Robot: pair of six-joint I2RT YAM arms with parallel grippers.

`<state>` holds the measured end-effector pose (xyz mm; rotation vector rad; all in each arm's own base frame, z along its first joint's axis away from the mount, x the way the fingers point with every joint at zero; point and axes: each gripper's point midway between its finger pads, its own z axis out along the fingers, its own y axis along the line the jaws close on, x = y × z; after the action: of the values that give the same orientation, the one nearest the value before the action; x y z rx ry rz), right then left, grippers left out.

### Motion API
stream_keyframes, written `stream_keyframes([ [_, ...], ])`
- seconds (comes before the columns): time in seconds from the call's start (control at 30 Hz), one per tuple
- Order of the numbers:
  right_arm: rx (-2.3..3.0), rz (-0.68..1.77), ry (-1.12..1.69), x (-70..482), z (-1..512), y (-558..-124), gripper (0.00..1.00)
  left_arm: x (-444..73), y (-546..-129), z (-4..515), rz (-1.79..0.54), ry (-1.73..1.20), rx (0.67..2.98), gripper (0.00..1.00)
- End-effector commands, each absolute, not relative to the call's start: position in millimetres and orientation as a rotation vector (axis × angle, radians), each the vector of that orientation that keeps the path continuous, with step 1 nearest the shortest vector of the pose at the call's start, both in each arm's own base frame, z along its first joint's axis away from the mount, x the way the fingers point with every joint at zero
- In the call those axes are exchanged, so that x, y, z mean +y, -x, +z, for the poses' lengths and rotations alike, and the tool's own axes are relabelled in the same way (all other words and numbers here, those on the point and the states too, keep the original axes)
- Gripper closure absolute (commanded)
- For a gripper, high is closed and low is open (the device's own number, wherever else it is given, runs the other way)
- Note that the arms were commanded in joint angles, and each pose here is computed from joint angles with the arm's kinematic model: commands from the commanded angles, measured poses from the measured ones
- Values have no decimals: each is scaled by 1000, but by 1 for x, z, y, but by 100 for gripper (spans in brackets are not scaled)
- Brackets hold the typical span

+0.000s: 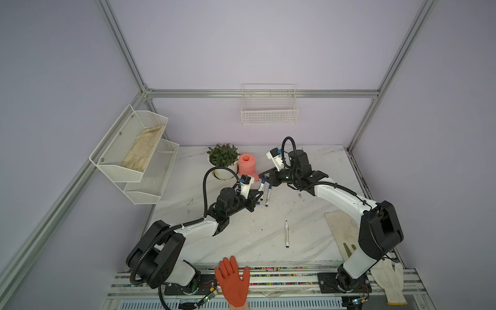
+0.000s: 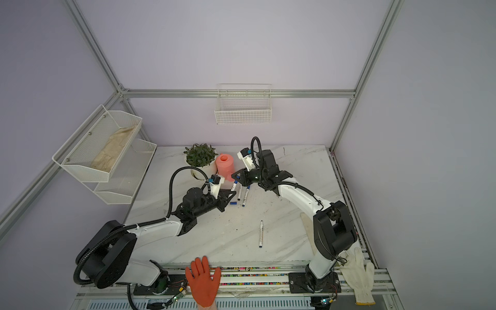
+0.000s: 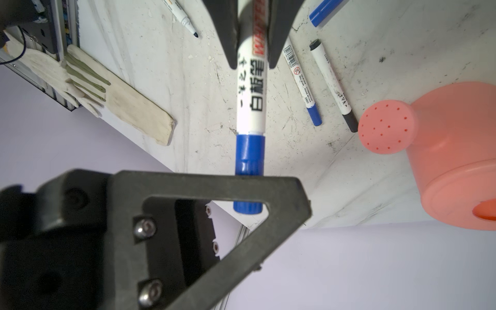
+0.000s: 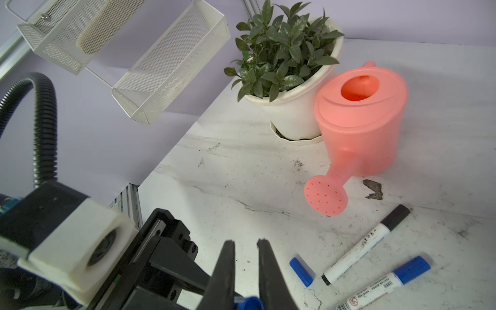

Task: Insert the pens into the pen caps
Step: 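Open the right gripper and press down on the cap top, then raise the right gripper away while the left gripper lowers the capped marker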

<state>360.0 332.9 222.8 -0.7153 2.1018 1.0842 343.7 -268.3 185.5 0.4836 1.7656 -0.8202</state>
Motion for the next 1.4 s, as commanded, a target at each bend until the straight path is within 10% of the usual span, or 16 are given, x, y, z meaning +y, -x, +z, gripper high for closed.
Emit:
stream_keyframes([
  [0.0,2635,1138,864,313,113,-262,100,-177,-396,435,-652,5,981,100],
  [0.87,2735,767,841,290,76,-280,100,-191,-411,494,-636,-1,810,100],
  [1.37,2494,1089,538,283,144,-325,100,-261,-366,318,-674,-250,1361,100],
])
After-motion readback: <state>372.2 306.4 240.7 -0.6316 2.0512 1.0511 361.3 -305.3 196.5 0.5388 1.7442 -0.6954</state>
